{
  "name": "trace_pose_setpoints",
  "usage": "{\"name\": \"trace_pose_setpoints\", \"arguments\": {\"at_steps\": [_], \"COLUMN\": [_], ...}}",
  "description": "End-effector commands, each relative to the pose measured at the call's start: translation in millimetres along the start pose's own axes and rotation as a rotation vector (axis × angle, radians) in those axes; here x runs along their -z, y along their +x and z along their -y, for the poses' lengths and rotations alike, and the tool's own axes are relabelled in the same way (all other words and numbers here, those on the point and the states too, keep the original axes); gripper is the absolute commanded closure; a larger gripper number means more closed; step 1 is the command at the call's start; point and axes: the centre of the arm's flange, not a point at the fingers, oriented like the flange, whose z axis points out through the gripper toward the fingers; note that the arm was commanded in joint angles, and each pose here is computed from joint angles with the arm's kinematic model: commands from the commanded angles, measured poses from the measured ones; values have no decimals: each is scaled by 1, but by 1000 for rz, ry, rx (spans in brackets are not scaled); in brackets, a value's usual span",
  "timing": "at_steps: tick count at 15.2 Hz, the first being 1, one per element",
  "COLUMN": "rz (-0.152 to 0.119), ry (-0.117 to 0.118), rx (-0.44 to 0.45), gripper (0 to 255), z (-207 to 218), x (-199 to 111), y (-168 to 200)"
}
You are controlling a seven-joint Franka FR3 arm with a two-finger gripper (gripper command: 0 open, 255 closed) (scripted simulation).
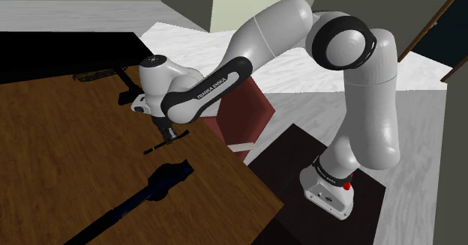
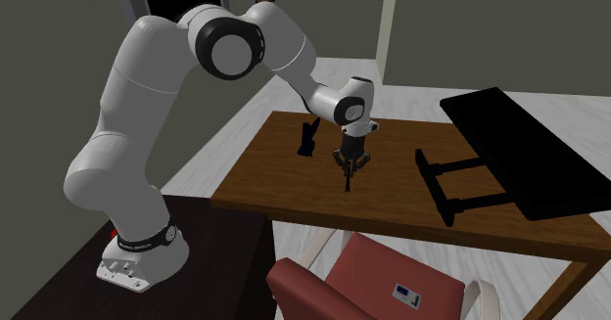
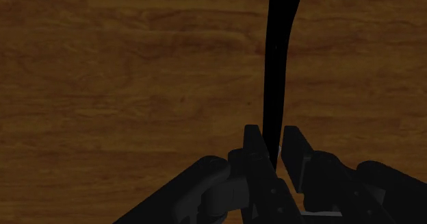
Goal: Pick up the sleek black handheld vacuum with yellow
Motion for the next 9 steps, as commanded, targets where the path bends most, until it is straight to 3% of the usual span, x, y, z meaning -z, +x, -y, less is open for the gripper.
{"name": "trace_pose_setpoints", "arguments": {"at_steps": [1, 9], "rz": [0, 0], "ry": [0, 0], "rx": [0, 0], "gripper": [255, 255], "z": [0, 2], "x": [0, 37], "y": [0, -3]}}
